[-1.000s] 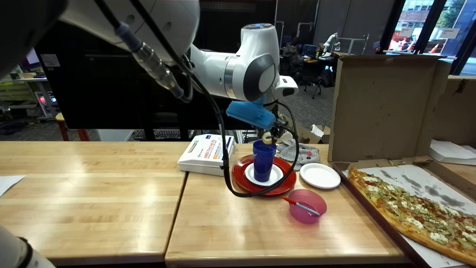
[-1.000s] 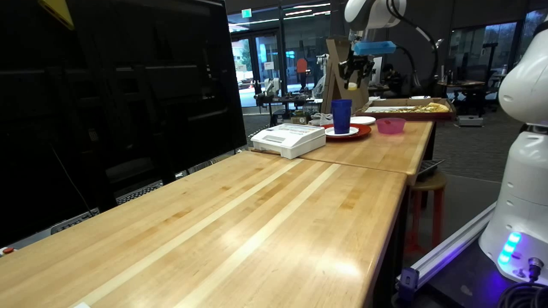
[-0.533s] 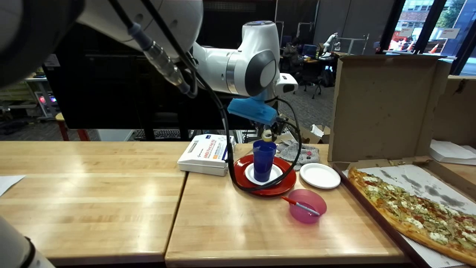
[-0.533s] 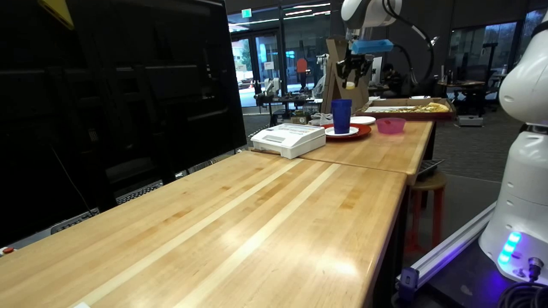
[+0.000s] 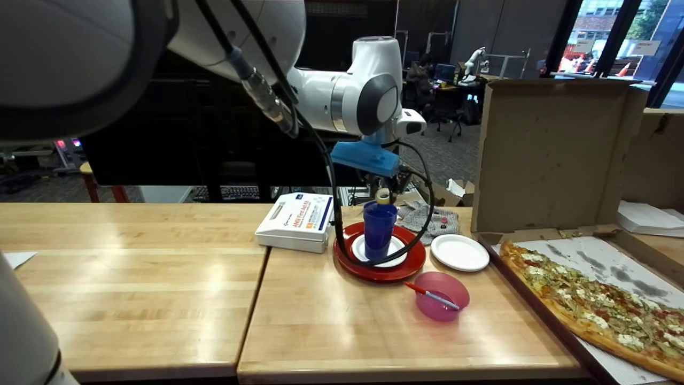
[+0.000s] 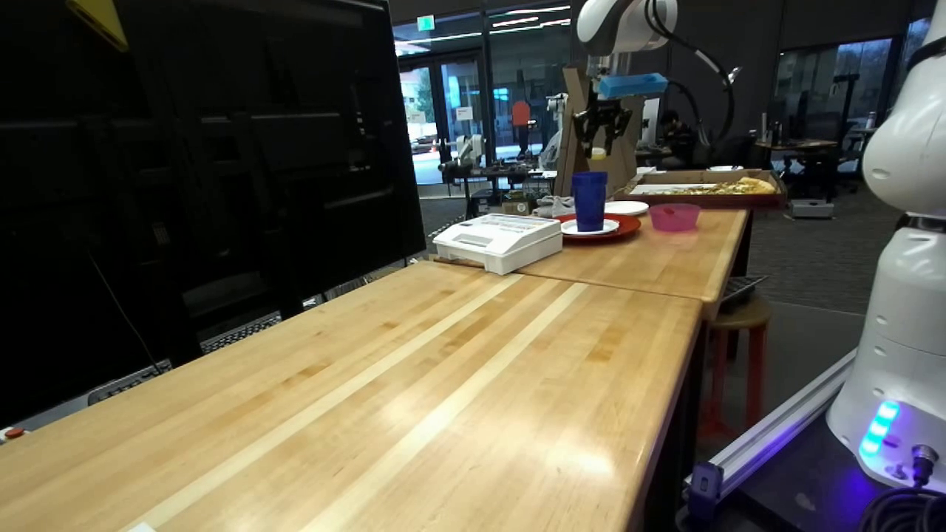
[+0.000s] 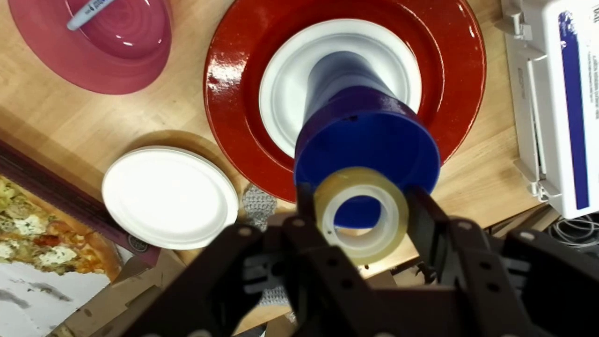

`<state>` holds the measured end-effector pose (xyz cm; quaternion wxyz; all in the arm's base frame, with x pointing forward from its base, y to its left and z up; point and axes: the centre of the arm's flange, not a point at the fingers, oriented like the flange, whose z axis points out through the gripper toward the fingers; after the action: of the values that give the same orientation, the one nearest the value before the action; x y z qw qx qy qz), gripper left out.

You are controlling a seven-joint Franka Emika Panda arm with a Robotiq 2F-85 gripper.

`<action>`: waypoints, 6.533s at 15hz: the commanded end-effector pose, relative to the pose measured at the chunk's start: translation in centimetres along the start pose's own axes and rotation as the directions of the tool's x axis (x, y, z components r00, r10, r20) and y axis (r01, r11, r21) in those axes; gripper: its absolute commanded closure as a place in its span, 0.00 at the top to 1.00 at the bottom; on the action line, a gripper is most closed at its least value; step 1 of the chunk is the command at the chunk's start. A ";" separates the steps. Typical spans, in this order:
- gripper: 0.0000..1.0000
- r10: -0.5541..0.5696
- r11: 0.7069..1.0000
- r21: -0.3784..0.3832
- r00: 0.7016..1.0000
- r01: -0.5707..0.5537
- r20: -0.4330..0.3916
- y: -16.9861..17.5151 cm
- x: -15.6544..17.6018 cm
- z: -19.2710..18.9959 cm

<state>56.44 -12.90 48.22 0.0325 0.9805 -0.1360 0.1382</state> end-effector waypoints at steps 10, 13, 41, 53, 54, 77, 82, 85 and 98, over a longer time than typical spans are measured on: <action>0.96 -0.040 0.999 -0.005 0.997 0.041 0.067 -0.4 0.3 2.0; 1.00 -0.037 0.999 -0.006 0.997 0.037 0.065 -0.4 0.3 1.9; 1.00 0.210 0.973 0.063 0.967 -0.221 0.144 10.4 -5.6 4.0; 1.00 0.222 0.971 0.081 0.973 -0.227 0.068 10.6 -4.9 -1.5; 1.00 0.225 0.970 0.077 0.971 -0.231 0.081 10.8 -4.9 -1.1; 1.00 0.585 0.755 0.077 0.722 -0.651 0.371 12.9 -5.5 4.2; 1.00 0.633 0.697 0.070 0.658 -0.714 0.408 14.1 -4.9 5.1; 1.00 0.617 0.720 0.067 0.682 -0.691 0.394 13.8 -5.6 5.5; 1.00 0.797 0.483 0.039 0.458 -0.875 0.395 13.9 -4.9 7.0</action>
<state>49.82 -25.68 40.80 -0.1638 0.8187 -0.5499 -0.0211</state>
